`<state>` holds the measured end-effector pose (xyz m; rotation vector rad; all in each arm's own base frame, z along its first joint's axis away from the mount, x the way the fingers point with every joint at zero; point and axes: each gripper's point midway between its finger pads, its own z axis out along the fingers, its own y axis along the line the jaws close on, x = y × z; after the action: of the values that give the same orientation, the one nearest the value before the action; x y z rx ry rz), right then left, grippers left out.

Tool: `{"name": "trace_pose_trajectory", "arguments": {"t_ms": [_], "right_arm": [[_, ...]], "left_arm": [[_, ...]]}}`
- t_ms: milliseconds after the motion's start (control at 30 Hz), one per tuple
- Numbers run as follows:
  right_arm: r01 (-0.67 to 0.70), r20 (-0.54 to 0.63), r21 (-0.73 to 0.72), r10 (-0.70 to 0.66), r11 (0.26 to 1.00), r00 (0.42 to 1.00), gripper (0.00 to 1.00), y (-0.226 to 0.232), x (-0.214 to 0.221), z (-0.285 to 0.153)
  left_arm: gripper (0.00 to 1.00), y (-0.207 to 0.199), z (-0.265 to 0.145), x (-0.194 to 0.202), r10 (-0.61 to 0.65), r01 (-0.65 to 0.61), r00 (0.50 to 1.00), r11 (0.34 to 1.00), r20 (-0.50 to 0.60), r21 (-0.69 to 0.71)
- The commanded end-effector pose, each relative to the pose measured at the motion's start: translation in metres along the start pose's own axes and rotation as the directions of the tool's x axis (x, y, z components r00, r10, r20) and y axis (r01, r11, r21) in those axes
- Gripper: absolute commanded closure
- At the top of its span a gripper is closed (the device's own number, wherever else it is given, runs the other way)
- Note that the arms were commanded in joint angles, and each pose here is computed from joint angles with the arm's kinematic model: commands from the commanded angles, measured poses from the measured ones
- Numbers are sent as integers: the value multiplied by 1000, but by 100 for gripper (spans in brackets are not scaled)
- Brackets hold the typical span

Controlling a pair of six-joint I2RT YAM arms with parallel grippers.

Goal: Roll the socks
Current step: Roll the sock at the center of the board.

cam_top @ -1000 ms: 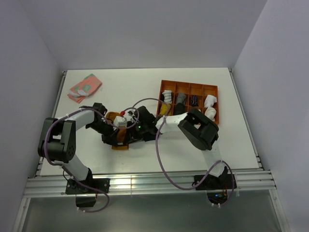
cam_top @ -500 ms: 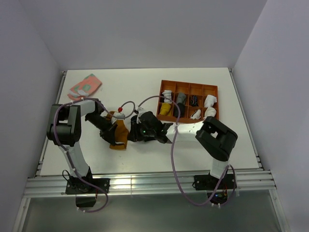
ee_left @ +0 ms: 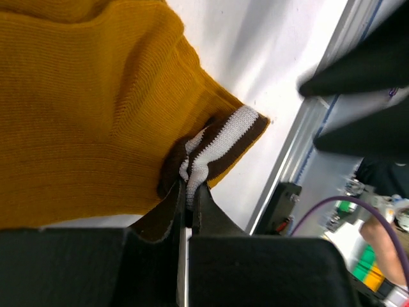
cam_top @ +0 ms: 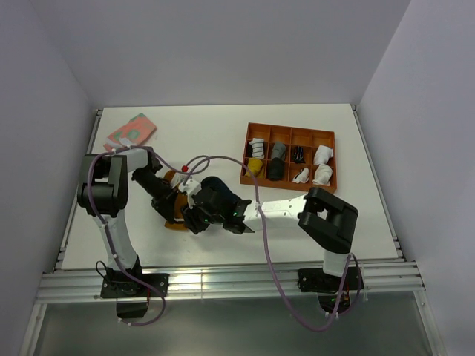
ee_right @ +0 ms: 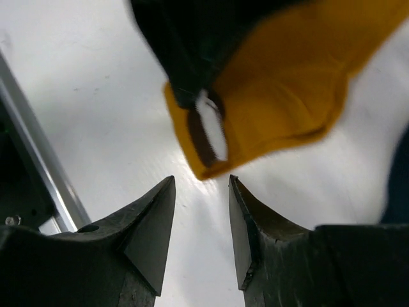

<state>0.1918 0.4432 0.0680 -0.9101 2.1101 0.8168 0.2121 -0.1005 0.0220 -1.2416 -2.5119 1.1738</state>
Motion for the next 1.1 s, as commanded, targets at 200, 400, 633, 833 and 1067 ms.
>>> {"name": "trace_pose_trajectory", "arguments": {"t_ms": [200, 400, 633, 833, 1067], "right_arm": [[243, 111, -40, -238, 969, 965, 51, 37, -30, 18], [287, 76, -18, -284, 958, 956, 51, 33, -15, 32], [305, 56, -18, -304, 952, 951, 50, 32, -9, 43], [315, 32, -16, -314, 949, 949, 50, 33, 2, 50], [321, -5, 9, -321, 947, 947, 45, 25, 17, 59]], "left_arm": [[100, 8, 3, 9, -26, 26, 997, 1000, -67, -5], [100, 8, 4, 12, -35, 35, 996, 999, -83, -1], [100, 8, 3, 11, -44, 44, 996, 999, -82, 0], [100, 7, 2, 8, -41, 42, 996, 999, -79, 8], [100, 6, 3, 10, -47, 49, 995, 999, -88, 18]]}}
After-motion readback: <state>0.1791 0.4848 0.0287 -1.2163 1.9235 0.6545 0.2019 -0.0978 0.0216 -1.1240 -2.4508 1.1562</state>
